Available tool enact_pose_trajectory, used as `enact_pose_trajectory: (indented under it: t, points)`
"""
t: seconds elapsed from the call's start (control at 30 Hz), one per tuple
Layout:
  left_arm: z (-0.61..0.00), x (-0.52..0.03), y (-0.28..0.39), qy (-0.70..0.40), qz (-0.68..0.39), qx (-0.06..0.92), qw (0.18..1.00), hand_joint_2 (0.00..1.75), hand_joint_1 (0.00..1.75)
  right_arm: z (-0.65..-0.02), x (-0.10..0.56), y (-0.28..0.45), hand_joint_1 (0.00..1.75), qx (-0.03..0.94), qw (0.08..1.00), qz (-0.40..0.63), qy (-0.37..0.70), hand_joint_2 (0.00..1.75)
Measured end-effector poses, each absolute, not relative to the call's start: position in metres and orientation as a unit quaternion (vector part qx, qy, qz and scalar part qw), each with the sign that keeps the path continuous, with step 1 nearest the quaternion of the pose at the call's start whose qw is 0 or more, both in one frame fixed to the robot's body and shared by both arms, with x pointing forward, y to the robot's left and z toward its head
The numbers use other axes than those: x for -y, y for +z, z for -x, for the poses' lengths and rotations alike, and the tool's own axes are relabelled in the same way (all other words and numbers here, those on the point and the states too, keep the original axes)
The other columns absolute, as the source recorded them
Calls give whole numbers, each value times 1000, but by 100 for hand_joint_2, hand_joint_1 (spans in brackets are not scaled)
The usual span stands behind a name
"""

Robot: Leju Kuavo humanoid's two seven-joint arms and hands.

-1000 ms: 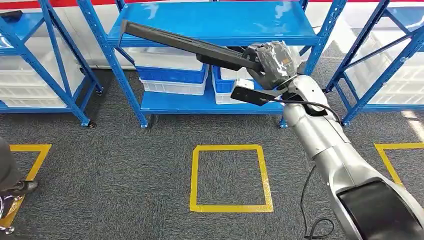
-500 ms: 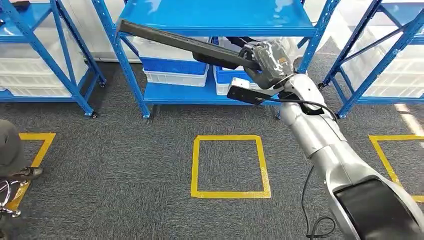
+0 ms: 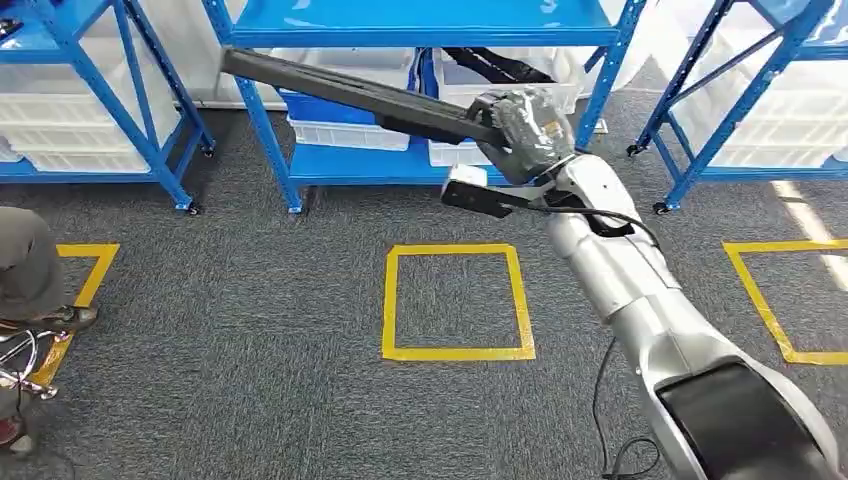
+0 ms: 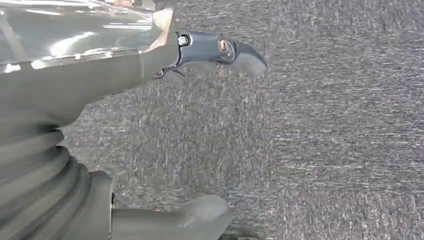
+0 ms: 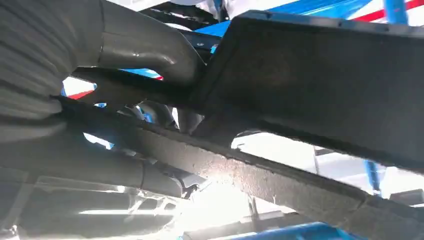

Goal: Take the parts from the cabinet and place them on the table.

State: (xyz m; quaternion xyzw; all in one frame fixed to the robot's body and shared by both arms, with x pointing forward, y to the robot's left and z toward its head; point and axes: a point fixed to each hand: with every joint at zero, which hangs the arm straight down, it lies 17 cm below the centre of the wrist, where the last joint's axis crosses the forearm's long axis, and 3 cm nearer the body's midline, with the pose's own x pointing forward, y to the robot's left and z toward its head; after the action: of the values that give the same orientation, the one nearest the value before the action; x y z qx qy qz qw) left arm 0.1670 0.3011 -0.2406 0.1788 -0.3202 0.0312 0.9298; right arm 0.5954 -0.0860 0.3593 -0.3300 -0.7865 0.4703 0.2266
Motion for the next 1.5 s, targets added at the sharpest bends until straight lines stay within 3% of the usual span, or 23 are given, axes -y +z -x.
enact_pose_trajectory:
  t: [0.37, 0.77, 1.5]
  points:
    - [-164, -305, -241, 37, -187, 316, 929, 175, 0, -600, 83, 365, 162, 788, 238, 327, 464, 175]
    - [-168, -296, -240, 27, -174, 324, 929, 175, 0, -624, 155, 382, 162, 769, 256, 374, 451, 175]
    - [-176, -299, -237, 19, -176, 333, 926, 175, 0, -628, 167, 388, 162, 768, 258, 383, 444, 175]
